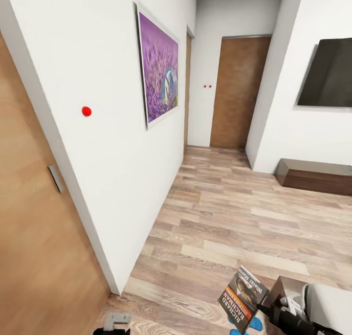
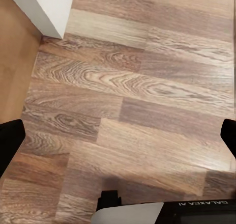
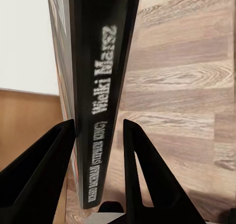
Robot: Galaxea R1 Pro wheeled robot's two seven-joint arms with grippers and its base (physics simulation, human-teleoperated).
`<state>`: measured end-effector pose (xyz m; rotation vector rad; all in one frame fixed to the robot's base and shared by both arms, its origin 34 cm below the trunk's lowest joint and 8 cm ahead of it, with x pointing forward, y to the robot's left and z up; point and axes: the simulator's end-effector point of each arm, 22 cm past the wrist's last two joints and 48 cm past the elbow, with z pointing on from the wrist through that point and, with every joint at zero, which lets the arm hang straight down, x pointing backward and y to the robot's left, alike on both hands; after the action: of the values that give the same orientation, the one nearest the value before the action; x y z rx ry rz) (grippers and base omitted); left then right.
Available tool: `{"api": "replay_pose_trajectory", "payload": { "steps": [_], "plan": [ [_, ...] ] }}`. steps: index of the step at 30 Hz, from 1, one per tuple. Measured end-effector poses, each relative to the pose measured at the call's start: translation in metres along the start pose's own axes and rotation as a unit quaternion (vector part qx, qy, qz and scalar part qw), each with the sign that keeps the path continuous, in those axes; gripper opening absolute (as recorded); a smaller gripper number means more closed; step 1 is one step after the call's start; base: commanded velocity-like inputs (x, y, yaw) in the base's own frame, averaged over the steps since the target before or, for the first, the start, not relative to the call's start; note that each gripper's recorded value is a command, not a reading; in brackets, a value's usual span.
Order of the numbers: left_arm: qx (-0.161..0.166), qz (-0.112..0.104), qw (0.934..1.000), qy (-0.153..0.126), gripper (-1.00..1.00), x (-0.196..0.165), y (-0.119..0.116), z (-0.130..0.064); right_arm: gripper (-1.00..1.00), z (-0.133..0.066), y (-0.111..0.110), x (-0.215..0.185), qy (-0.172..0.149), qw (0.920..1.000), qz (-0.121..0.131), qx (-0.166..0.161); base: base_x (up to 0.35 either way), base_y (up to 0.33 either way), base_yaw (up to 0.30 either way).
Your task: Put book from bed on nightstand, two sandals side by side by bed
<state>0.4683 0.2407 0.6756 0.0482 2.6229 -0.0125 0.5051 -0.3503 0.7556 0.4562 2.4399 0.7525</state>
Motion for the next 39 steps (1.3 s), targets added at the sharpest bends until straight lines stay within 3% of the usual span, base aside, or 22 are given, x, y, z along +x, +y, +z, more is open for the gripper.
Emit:
{"api": "replay_pose_trajectory", "payload": {
  "steps": [9,25,39],
  "plan": [
    [0.000,0.000,1.0000,0.000,1.00,0.0000,-0.0002,-0.0001,-1.00,-0.0001,0.0000,0.0004,0.001,1.0000,0.000,0.000,0.090,0.045,-0.062],
    [0.000,0.000,1.0000,0.000,1.00,0.0000,-0.0008,-0.0002,-1.00,-0.0003,-0.0002,0.0010,0.002,1.0000,-0.001,0.000,0.291,0.071,-0.011],
    [0.001,0.000,1.0000,0.000,1.00,0.0000,-0.0009,0.0002,-1.00,0.0001,0.0004,0.0006,0.001,1.0000,0.000,-0.001,0.141,0.001,-0.213]
  ]
}}
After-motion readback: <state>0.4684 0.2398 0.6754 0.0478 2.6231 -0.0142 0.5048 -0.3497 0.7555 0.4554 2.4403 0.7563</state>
